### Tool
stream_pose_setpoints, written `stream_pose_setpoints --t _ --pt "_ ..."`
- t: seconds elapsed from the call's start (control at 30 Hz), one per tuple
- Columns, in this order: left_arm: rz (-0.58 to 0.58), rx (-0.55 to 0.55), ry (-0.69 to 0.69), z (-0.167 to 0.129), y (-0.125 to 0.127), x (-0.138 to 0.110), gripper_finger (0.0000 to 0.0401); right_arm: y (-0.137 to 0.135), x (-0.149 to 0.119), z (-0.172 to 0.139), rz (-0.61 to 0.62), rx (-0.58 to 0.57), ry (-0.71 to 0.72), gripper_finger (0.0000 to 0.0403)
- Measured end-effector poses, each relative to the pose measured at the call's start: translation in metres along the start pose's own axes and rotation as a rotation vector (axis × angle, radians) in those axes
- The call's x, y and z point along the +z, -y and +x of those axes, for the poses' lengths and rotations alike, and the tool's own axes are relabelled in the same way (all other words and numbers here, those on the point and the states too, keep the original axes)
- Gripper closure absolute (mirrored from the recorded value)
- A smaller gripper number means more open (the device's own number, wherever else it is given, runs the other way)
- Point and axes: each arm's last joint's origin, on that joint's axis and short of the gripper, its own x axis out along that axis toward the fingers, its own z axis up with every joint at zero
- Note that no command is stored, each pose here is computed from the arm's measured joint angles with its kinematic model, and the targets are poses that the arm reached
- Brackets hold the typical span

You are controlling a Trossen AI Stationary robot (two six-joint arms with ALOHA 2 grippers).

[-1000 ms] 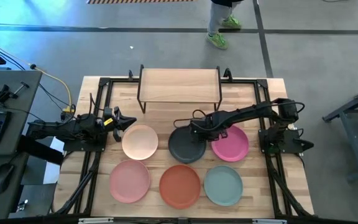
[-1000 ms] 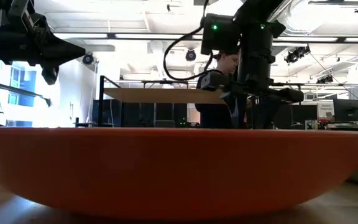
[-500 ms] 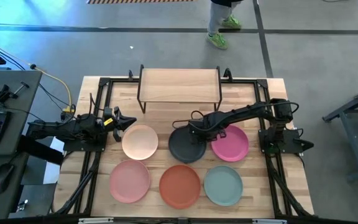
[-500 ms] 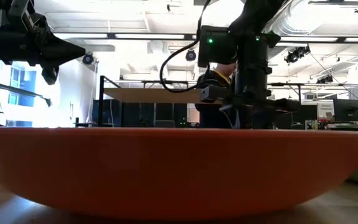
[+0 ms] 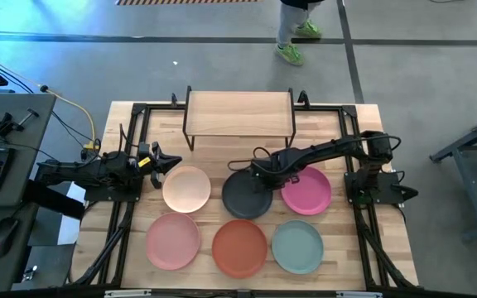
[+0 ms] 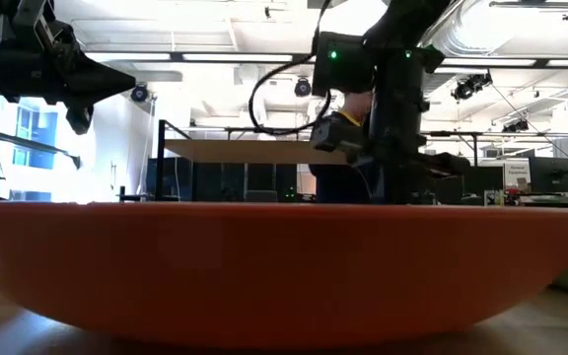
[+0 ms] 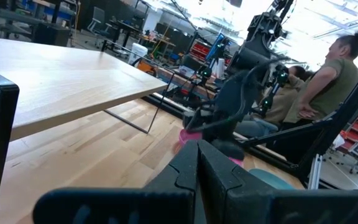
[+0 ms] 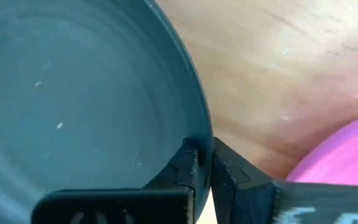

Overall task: Place and stack plates onto a shelf
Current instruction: Put the black plate on the shelf

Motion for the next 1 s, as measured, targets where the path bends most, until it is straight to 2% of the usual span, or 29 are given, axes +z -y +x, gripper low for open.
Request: stream_pose_setpoints --t 0.2,0.47,0.6,0.67,0.83,1.0 --pt "0.0 -0.001 0.0 0.0 0.0 0.0 0.04 0.004 0.003 -0.047 -0.055 0.121 0.067 0.0403" --pt "0.0 -0.001 -0.001 0.0 0.0 0.0 0.04 0.028 0.015 -0.116 -0.077 0.292 0.185 0.0403" --pt "0.0 -0.001 -0.001 0.0 0.0 0.0 0.04 0.04 0.018 -0.141 -0.068 0.363 0.231 0.0403" --pt "0.0 -0.001 -0.001 0.0 0.0 0.0 0.04 0.047 0.023 -0.151 -0.025 0.375 0.278 0.0403" --pt "0.0 -0.001 -0.001 0.0 0.0 0.0 0.04 0.065 0.052 -0.162 0.186 0.339 0.475 0.0403" --pt "0.0 -0.001 0.0 0.0 0.0 0.0 0.04 0.084 0.082 -0.172 0.332 0.378 0.572 0.0403"
